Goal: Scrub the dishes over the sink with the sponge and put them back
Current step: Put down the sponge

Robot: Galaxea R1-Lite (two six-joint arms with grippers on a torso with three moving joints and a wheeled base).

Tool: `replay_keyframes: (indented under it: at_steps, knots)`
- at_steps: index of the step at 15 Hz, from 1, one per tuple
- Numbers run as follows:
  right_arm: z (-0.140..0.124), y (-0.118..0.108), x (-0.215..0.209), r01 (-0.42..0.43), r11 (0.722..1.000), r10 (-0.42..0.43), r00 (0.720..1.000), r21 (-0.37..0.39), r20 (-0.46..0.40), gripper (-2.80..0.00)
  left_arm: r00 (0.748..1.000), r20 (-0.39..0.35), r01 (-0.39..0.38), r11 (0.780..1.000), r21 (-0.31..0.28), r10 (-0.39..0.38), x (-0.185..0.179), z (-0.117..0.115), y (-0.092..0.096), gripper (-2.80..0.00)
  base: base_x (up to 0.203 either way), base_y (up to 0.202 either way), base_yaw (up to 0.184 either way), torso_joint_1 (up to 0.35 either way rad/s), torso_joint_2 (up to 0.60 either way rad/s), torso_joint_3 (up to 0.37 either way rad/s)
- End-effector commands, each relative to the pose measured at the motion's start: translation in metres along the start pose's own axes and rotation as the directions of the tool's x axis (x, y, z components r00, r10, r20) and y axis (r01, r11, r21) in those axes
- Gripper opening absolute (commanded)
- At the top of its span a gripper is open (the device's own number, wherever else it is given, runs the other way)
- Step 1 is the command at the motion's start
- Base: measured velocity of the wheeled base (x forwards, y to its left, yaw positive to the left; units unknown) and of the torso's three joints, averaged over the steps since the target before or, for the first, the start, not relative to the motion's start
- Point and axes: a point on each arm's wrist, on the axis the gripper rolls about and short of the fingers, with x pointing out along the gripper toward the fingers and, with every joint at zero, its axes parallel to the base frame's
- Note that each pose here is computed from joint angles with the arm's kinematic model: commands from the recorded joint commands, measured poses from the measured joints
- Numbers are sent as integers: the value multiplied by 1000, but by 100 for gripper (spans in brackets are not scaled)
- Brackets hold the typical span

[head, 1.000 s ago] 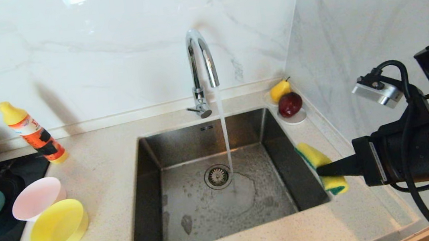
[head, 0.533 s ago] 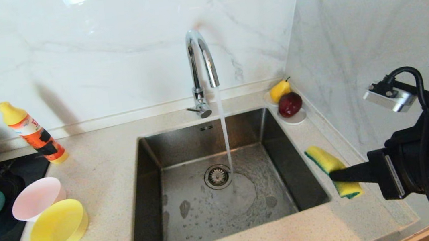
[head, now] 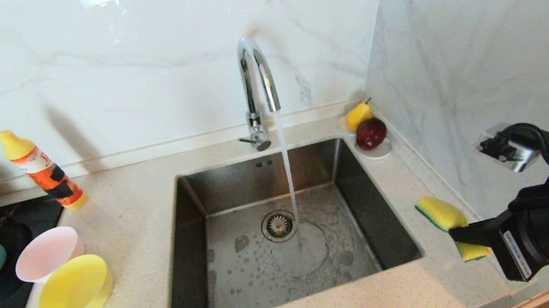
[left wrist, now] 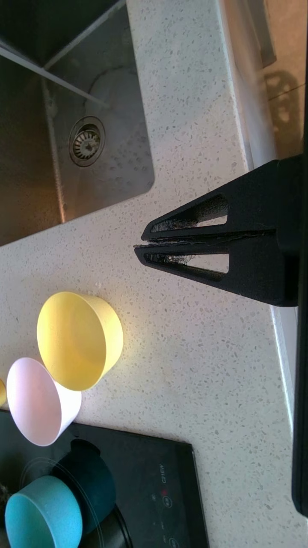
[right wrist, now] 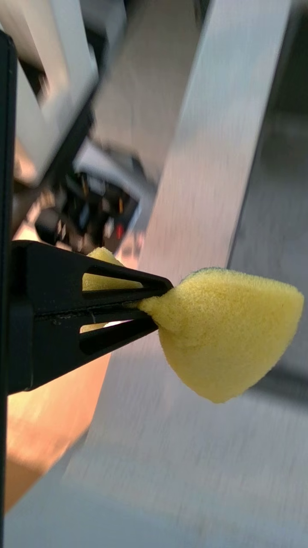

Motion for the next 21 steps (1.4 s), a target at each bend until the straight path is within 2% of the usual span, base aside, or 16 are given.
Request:
replay_keyframes:
  at_steps: [1, 5, 7, 11, 18, 21]
  knots:
    - [-7, -2, 4, 84, 996, -85, 996, -22, -17, -280, 1000, -4, 0, 1000, 0, 0, 0, 0, 0, -280, 0, 0, 0, 0, 0, 0]
    - [-32, -7, 20, 175, 982, -181, 981, -77, -72, -280, 1000, -4, 0, 1000, 0, 0, 0, 0, 0, -280, 0, 0, 0, 0, 0, 0]
    - [-41, -10, 30, 190, 978, -195, 979, -81, -63, -280, 1000, -4, 1, 1000, 0, -1, 0, 0, 0, -280, 0, 0, 0, 0, 0, 0]
    - [-66, -12, 59, 216, 972, -225, 968, -96, -106, -280, 1000, -4, 0, 1000, 0, 0, 0, 0, 0, -280, 0, 0, 0, 0, 0, 0]
    - [-85, -15, 93, 255, 961, -268, 954, -104, -138, -280, 1000, -4, 0, 1000, 0, 0, 0, 0, 0, -280, 0, 0, 0, 0, 0, 0]
    - [-90, -26, 101, 292, 953, -301, 942, -84, -146, -280, 1000, -4, 0, 1000, 0, 0, 0, 0, 0, -280, 0, 0, 0, 0, 0, 0]
